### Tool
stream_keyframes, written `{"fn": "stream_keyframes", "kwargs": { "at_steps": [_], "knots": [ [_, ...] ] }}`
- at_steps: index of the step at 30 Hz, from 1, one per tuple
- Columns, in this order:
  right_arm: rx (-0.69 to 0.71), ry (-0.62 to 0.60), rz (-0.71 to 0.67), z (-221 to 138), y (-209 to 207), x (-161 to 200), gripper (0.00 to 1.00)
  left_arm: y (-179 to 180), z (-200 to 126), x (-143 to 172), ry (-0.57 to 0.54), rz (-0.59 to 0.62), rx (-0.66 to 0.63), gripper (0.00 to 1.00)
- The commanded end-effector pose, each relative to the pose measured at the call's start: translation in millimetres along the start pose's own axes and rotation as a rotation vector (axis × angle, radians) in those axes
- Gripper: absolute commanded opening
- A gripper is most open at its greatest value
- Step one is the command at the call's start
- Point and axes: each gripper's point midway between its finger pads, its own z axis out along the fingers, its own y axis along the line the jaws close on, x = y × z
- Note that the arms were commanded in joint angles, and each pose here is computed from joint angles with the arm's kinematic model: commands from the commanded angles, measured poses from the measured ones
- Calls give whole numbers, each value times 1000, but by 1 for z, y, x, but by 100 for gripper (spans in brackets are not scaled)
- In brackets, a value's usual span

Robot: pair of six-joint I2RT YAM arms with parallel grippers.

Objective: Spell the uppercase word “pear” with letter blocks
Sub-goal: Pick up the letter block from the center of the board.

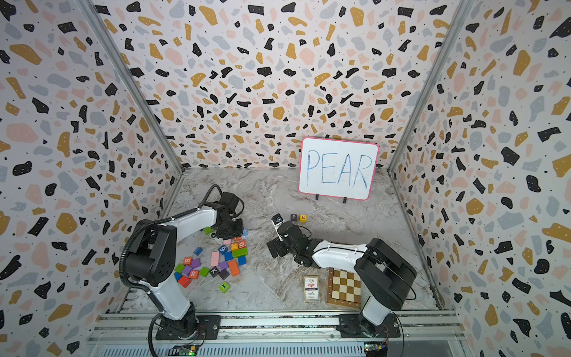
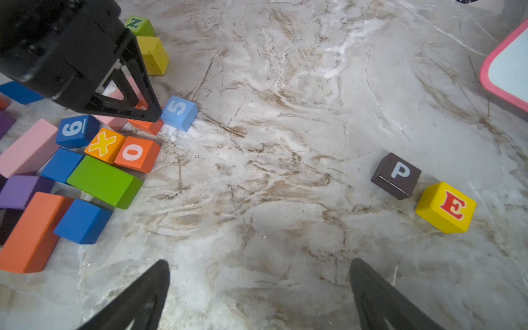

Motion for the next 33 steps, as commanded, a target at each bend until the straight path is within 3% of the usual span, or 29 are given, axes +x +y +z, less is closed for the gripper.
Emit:
{"fn": "stream_keyframes", "kwargs": {
  "at_steps": [1,12,22,33],
  "knots": [
    [-3,-15,16,-2,0,-5,99,21,7,11,30,13,-99,34],
    [-10,-11,20,-2,1,-4,99,18,-5,4,2,13,-100,36],
    [-10,-9,20,-2,1,-3,99,15,16,9,47,12,-94,39],
    [-9,-14,24,-4,0,-5,99,16,9,6,35,13,-102,33]
  ]
}}
